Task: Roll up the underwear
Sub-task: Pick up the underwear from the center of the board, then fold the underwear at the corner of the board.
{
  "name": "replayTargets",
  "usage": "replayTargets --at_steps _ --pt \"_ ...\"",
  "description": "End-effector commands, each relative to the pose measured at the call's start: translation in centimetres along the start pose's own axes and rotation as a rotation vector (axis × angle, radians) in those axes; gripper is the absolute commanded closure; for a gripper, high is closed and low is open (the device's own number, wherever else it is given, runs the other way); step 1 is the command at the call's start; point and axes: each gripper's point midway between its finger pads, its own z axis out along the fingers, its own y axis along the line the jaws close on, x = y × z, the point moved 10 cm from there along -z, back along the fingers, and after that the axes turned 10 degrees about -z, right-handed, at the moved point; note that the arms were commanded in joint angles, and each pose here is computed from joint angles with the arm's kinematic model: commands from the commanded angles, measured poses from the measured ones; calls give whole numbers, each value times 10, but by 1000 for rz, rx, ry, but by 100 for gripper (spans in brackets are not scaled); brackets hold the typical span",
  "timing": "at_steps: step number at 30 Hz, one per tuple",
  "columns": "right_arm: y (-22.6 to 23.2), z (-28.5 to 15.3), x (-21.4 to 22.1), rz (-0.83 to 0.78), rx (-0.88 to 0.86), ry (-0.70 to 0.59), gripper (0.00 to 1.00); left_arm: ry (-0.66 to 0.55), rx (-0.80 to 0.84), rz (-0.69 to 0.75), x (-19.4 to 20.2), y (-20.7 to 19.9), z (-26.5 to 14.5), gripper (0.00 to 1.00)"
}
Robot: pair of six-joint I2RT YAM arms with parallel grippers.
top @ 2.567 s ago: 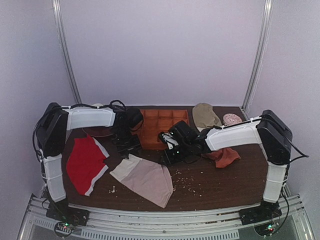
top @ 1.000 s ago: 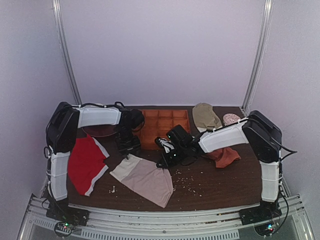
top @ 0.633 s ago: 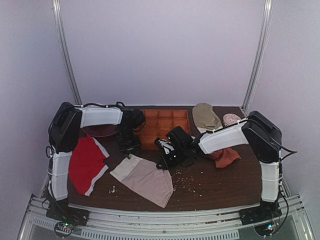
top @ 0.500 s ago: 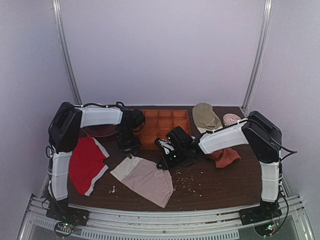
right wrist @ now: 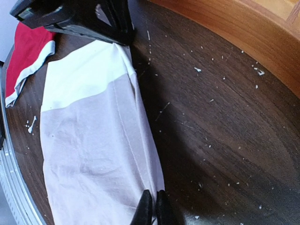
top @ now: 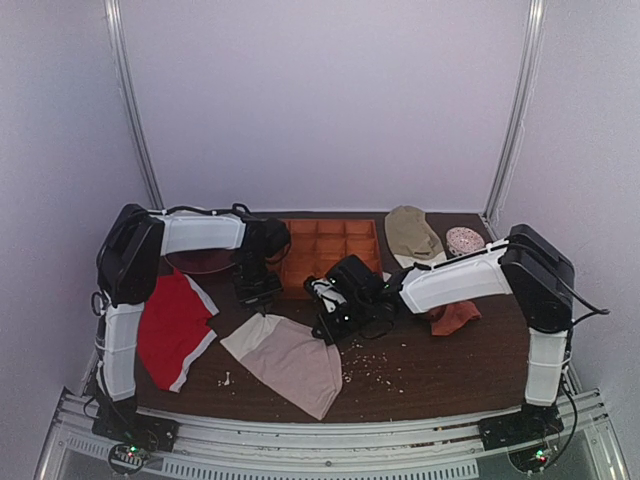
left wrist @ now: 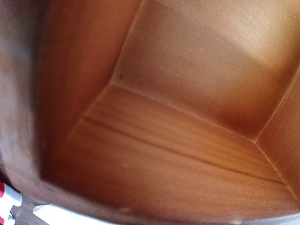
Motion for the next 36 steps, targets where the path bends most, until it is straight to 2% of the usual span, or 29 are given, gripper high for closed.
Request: replayTargets --at_steps 1,17,28,36 --pt "12 -21 -2 -75 105 -11 100 -21 26 21 3 3 -10 100" --pt "61 -32 6 -297 334 17 100 -134 160 -1 24 25 -35 100" --pt "66 -31 9 -297 372 18 100 -85 123 17 30 27 -13 100" --pt "77 -37 5 -349 396 -8 100 -125 154 7 34 31 -19 100"
